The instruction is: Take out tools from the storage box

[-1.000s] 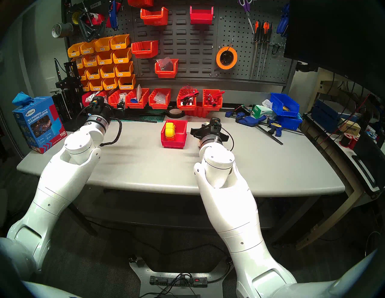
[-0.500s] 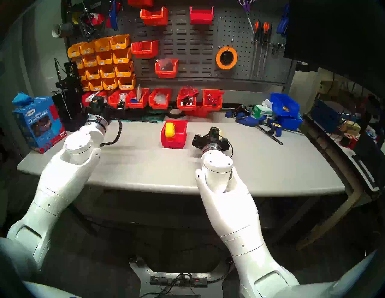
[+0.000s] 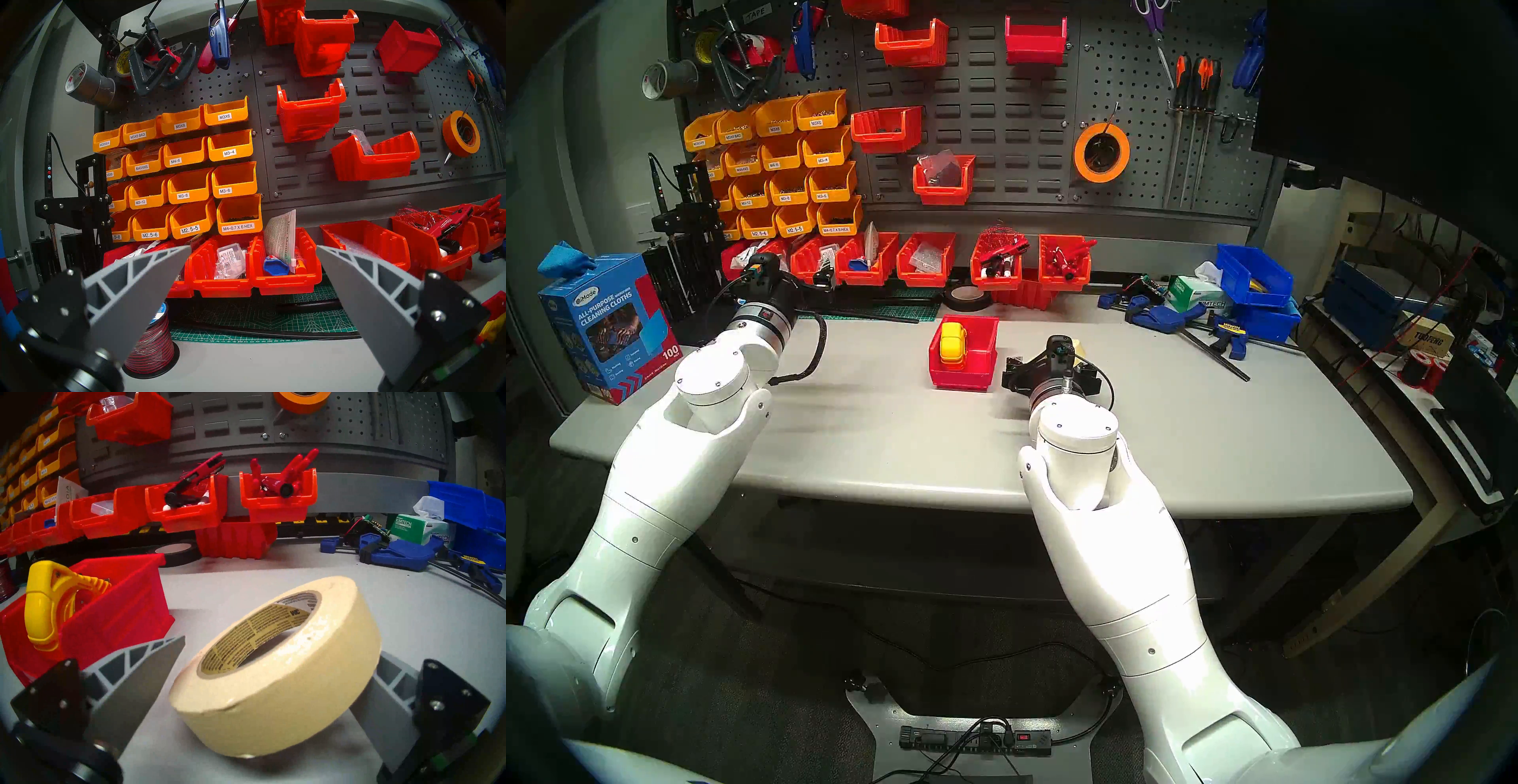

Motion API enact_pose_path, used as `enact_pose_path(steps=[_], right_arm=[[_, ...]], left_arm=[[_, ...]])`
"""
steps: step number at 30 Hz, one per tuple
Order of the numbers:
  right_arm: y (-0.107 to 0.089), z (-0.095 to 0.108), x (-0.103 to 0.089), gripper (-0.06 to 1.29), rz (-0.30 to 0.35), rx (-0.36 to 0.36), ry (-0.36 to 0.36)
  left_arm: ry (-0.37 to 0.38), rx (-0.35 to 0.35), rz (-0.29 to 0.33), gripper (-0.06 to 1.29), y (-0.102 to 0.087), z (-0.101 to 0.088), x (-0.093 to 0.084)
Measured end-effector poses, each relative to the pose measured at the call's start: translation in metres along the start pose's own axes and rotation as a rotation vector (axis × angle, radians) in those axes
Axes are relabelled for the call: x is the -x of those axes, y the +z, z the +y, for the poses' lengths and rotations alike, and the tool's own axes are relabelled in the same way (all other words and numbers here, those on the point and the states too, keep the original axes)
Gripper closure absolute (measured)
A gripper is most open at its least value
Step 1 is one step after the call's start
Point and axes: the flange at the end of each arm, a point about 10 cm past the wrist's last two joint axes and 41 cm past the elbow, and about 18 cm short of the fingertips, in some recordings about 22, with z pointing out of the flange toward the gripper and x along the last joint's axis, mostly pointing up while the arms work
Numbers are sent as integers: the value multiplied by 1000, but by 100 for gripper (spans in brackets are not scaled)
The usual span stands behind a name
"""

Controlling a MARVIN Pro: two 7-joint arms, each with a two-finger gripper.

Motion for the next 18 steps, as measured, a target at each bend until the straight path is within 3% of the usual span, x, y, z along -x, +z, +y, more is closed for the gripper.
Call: enact_pose_path(steps=[7, 18], right_arm=[[-11, -1, -6, 1, -30, -47, -42], [-40, 13, -32, 1, -38, -78, -93]], left_arm=[[0, 0, 0, 0, 0, 0, 0], [0, 0, 0, 0, 0, 0, 0]])
